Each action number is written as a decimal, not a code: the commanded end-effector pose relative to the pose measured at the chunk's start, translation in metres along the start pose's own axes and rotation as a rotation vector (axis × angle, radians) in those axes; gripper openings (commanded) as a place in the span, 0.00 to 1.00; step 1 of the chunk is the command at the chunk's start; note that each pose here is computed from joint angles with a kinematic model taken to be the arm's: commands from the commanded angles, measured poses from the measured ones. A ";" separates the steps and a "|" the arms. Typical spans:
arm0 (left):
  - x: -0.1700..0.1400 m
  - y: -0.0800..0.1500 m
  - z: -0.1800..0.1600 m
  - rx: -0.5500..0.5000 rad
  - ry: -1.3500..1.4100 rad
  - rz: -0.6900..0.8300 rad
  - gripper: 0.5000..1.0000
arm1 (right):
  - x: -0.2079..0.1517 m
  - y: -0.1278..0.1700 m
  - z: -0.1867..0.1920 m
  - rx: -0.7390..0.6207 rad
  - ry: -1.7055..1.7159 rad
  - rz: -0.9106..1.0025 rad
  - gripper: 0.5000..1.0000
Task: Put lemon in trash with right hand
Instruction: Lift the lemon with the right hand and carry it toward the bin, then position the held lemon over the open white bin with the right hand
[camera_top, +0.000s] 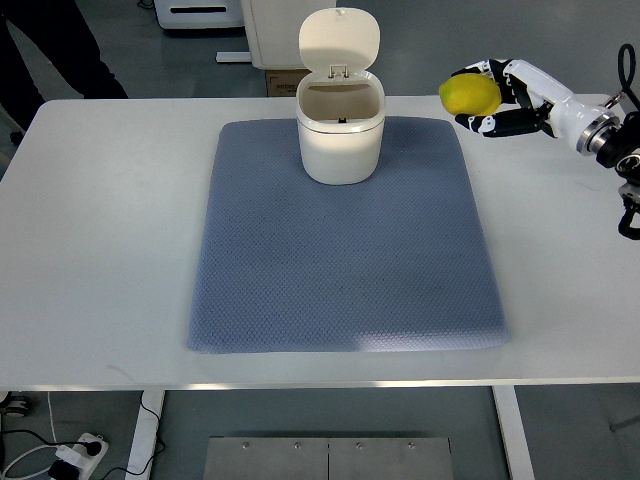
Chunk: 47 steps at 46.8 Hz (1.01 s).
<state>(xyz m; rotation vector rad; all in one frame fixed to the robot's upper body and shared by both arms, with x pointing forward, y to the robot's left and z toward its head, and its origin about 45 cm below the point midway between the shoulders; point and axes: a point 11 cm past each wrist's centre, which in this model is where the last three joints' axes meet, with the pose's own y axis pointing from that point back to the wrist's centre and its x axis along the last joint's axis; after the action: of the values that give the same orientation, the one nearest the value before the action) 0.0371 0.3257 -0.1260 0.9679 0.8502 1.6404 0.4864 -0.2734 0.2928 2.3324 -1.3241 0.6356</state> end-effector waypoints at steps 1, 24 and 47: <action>0.000 0.000 0.000 0.000 0.000 0.000 1.00 | -0.002 -0.007 -0.009 0.007 0.004 -0.007 0.00; 0.000 0.000 0.001 -0.001 0.000 0.000 1.00 | -0.046 -0.058 -0.052 0.001 0.023 -0.066 0.00; 0.000 0.000 0.000 0.000 0.000 0.000 1.00 | -0.062 -0.092 -0.070 -0.071 0.048 -0.033 0.00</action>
<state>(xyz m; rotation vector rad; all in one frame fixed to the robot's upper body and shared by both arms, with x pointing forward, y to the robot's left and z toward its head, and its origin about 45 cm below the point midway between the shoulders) 0.0374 0.3257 -0.1259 0.9675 0.8499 1.6406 0.5215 -0.1503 0.3060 2.2786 -1.2466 0.6318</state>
